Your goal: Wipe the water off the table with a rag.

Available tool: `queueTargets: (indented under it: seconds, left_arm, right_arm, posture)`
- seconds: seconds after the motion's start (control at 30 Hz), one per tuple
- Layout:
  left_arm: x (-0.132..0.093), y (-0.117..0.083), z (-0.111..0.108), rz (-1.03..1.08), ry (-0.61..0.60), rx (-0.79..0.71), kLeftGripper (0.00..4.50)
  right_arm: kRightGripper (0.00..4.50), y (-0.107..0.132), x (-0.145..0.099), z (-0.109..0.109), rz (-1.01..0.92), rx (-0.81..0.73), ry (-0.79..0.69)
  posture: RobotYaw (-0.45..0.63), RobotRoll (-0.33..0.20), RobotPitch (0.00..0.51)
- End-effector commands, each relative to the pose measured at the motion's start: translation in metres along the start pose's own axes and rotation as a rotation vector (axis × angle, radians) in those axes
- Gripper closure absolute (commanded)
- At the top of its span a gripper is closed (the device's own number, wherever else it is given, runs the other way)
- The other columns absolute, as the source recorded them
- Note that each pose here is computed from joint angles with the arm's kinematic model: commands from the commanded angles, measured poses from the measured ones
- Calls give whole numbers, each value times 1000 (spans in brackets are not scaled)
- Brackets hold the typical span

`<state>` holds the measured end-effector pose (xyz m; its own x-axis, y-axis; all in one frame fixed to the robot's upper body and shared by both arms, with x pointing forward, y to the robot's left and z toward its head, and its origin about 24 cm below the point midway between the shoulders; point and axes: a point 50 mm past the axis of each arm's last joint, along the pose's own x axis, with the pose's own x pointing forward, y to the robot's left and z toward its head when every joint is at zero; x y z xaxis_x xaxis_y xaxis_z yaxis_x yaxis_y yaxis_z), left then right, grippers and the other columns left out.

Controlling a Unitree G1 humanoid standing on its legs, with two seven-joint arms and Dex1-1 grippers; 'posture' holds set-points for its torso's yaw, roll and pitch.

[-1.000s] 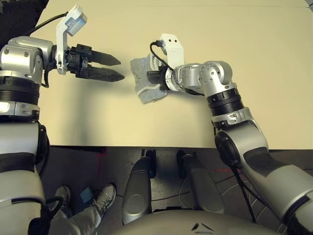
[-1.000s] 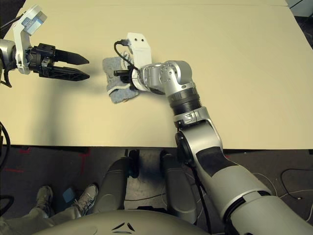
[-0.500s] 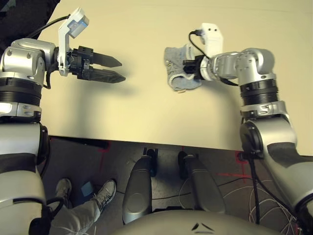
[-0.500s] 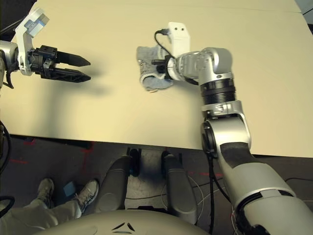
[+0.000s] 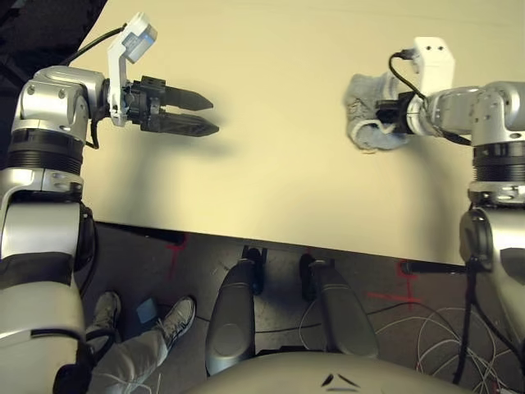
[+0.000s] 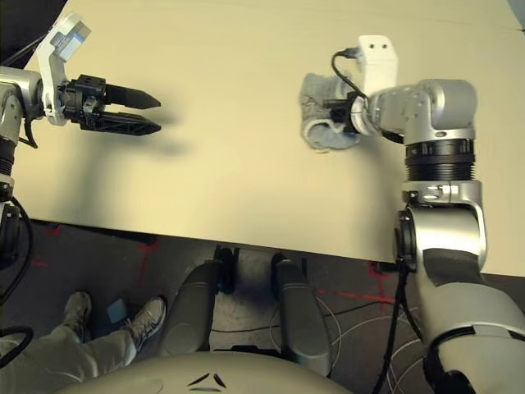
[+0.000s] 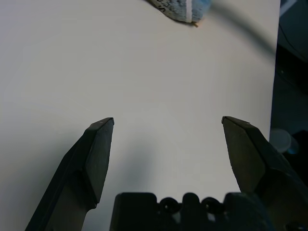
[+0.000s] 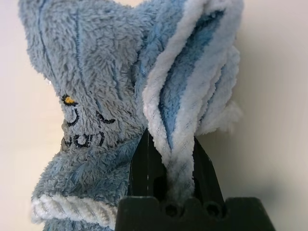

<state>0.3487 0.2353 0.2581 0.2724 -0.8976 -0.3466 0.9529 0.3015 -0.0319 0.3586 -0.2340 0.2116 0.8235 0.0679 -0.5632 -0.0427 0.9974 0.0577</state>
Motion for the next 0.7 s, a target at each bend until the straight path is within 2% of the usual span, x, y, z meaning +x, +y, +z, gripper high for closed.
queueTargets:
  seconds: [0.03,0.2,0.33,0.5,0.6,0.7]
  left_arm:
    - [-2,4,2,38,-15,14,0]
    - [2,16,11,159,-116,62,0]
    - [4,31,19,376,-228,107,0]
    - [8,45,15,610,-313,129,0]
    - [14,48,8,660,-342,115,0]
    - [19,52,3,731,-356,105,0]
  right_arm:
    - [4495,-38,-3,-20,-154,26,99]
    - [4495,-64,-12,-24,-223,28,111]
    - [4495,-78,-15,-27,-234,22,120]
    - [4495,-91,-12,-24,-262,-34,79]
    - [4495,-95,-10,-23,-258,-34,72]
    - [3556,-99,-9,-24,-261,-37,71]
  posture:
    - [-115,0,369]
    - [-116,0,370]
    - [-125,0,369]
    - [-130,0,367]
    - [-131,0,365]
    - [-126,0,359]
